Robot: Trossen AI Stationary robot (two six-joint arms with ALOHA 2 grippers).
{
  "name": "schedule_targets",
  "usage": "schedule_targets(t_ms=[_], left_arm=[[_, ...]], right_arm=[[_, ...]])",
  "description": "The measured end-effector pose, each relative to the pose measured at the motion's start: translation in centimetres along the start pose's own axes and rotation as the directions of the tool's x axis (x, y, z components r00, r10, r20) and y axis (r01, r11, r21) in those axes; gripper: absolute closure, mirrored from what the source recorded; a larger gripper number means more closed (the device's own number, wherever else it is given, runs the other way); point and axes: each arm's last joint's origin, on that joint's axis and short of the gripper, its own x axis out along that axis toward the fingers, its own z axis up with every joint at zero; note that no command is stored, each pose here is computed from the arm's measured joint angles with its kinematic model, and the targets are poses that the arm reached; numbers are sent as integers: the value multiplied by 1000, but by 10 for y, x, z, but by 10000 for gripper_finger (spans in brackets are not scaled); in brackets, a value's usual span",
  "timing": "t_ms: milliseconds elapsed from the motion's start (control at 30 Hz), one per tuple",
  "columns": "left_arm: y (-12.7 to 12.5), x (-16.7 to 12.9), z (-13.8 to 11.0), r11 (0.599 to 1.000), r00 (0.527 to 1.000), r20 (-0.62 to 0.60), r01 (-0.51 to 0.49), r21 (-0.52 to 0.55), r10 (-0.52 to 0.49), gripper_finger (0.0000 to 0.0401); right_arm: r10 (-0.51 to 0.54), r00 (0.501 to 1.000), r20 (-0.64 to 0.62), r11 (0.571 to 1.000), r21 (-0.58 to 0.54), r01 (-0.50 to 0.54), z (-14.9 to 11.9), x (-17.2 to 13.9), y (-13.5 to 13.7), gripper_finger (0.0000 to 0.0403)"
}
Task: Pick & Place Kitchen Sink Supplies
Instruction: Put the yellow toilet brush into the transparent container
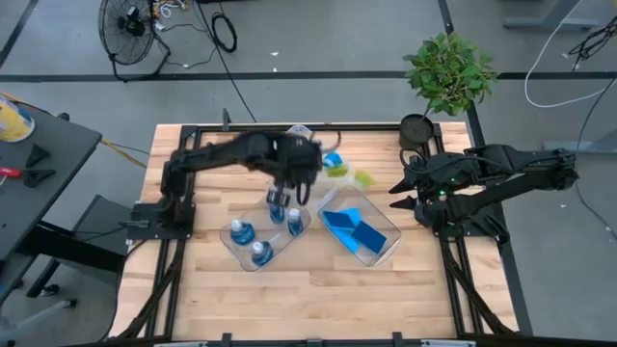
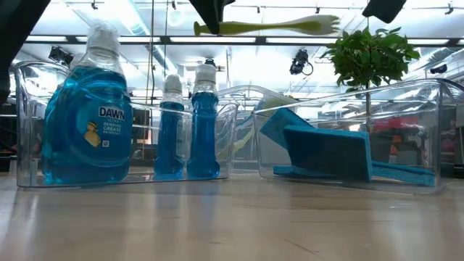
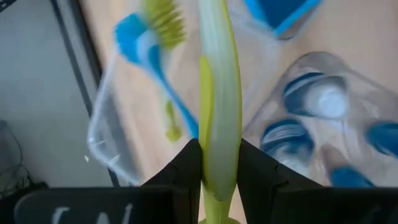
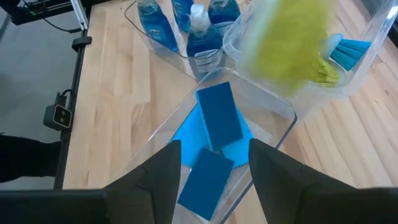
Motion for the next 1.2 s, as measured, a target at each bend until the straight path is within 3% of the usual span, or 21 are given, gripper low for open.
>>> schedule_targets(t_ms=[133,267,433,733,900,1200], left_arm=[[26,-9,-19,999,1000,26,-5,-38,6,321],[46,-13,-36,996,996,68,58,-66,-53,321],[66,-8,-48,996,998,58,44,-78,-40,321],[101,-3,-55,978,971,238,67,-200,-17,321],[113,-2,-59,964,946,324,110,-242,-26,321],[123,-1,-67,957,929,366,156,-244,-58,321]], right_arm=[[2,1000,5,1000,0,-2,0,0,0,213],[2,1000,6,1000,0,-2,1,0,0,213],[6,1000,19,1000,0,-6,2,0,1,213],[-51,994,97,999,9,51,8,0,0,213],[-80,989,124,997,23,78,10,-1,0,213],[-87,983,162,995,54,79,13,-1,0,213]])
